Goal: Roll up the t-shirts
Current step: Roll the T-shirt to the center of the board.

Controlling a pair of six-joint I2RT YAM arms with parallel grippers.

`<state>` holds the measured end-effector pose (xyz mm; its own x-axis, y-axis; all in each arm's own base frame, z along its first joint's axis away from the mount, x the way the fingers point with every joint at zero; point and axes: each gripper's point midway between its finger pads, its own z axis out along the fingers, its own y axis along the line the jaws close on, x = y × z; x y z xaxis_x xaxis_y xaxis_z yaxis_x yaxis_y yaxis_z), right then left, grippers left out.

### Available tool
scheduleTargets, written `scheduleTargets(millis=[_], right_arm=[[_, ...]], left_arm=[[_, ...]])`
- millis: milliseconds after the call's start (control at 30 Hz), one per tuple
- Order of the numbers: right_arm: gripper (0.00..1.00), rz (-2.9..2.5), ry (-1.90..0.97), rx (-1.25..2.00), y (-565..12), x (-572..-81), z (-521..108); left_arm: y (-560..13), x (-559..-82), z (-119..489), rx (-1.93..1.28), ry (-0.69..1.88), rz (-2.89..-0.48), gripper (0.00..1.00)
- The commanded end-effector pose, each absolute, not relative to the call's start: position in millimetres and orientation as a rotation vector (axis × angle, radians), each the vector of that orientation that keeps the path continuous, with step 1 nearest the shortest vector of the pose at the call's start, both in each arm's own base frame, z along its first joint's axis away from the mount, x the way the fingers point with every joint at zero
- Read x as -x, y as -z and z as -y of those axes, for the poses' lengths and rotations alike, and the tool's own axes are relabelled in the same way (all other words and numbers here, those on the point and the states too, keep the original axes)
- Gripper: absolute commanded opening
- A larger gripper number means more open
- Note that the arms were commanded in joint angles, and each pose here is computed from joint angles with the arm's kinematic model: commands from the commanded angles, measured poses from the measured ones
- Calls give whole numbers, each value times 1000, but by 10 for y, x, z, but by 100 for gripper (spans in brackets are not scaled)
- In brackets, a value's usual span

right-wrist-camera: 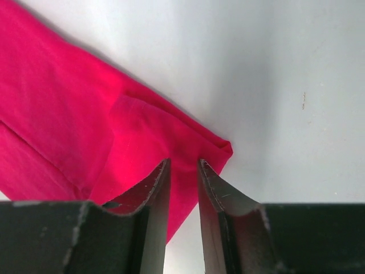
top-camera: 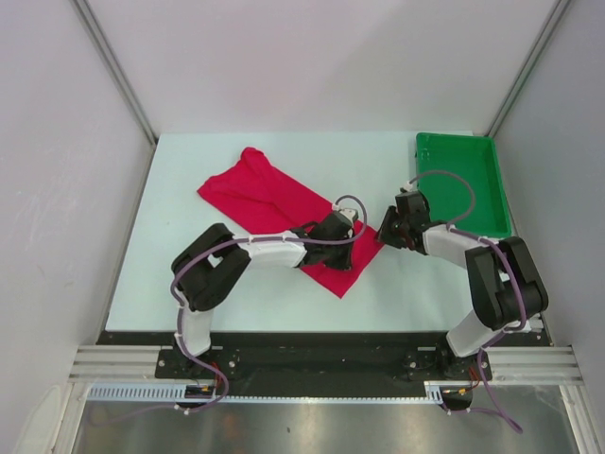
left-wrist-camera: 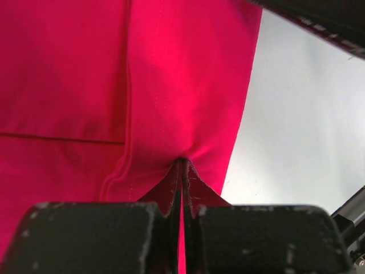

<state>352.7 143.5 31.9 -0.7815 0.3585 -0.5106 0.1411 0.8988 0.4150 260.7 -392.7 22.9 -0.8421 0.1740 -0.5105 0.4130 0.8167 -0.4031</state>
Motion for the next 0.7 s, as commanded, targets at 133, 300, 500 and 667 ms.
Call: scheduleTargets(millis=[133,300,500,667], right_arm=[[32,-2405,-495,-297,-453,-3600,-1523],[29,-2397,-524,-335,-258,-3801,-1530],[41,-2391,-548,-353,-352,-3836,-1447],[48,-2392,-503,-407,-581,-3736,-1304]], left_arm=[[-221,-2572,3919,-412,688,-2541,0],[-365,-2500,3872,-427,691,-2527,0],[-674,-2314,3658,-520,602,-2446,33],[-693,-2065,3663,-661,510,-2422,52]])
